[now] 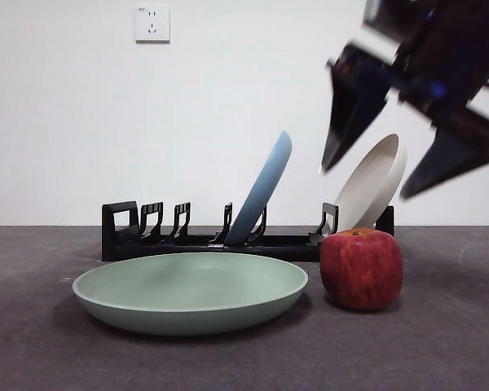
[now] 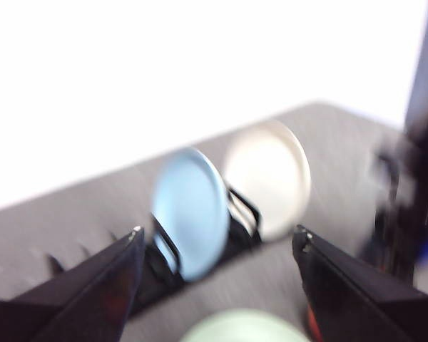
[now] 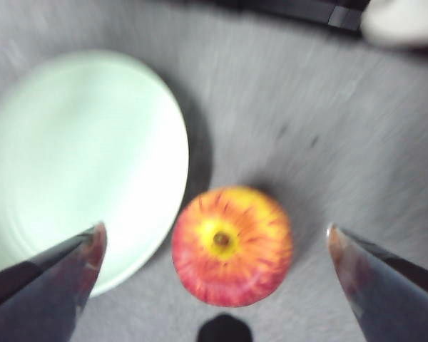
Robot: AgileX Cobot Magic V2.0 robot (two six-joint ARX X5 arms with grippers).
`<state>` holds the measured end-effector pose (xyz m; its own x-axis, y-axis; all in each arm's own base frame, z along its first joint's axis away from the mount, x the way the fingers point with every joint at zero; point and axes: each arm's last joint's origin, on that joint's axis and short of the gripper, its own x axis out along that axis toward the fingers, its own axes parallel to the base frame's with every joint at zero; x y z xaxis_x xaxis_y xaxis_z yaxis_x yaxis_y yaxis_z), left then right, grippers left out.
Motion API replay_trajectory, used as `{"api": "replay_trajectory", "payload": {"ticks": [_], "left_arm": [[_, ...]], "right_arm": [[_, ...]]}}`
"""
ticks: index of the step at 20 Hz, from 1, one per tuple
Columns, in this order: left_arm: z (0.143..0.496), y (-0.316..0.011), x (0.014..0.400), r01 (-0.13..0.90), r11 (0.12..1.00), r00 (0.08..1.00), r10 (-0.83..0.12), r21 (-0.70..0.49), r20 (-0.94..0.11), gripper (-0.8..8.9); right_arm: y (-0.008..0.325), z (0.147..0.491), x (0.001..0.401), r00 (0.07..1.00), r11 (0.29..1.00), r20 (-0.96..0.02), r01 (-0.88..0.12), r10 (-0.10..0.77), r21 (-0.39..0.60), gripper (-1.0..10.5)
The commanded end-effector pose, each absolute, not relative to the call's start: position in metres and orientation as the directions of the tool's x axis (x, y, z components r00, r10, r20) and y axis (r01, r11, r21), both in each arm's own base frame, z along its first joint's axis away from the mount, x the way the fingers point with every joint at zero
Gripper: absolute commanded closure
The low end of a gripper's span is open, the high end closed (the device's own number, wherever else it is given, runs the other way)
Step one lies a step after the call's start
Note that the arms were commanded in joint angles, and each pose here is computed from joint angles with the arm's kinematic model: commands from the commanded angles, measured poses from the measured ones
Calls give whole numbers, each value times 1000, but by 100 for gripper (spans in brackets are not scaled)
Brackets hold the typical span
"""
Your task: Take the green plate from the plate rack,put the plate on the table,take the apple from the table,put the apple in the plate
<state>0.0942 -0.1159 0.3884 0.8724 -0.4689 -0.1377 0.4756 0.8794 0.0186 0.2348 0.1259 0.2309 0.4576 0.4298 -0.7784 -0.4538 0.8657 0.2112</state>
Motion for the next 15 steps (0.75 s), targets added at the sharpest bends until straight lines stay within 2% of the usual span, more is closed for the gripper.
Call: {"api": "replay_trajectory", "payload": {"ticks": [1, 4, 10, 12, 15], "left_arm": [[395, -101, 85, 438, 899, 896, -437, -13, -82, 468], [398, -85, 77, 381, 924, 923, -381, -24, -55, 468], [394, -82, 75, 378, 926, 921, -377, -6, -97, 468], [392, -82, 75, 377, 926, 920, -376, -14, -110, 468], [390, -82, 74, 374, 927, 919, -373, -21, -130, 468]], "right_arm": [[136, 216, 239, 408, 854, -811, -479, 419, 201, 411], [145, 198, 243, 382, 863, -849, -481, 364, 153, 411], [150, 175, 250, 342, 875, -889, -470, 305, 119, 432], [149, 172, 251, 353, 885, -895, -457, 272, 89, 547], [149, 172, 252, 374, 893, -894, -446, 249, 62, 814]]}}
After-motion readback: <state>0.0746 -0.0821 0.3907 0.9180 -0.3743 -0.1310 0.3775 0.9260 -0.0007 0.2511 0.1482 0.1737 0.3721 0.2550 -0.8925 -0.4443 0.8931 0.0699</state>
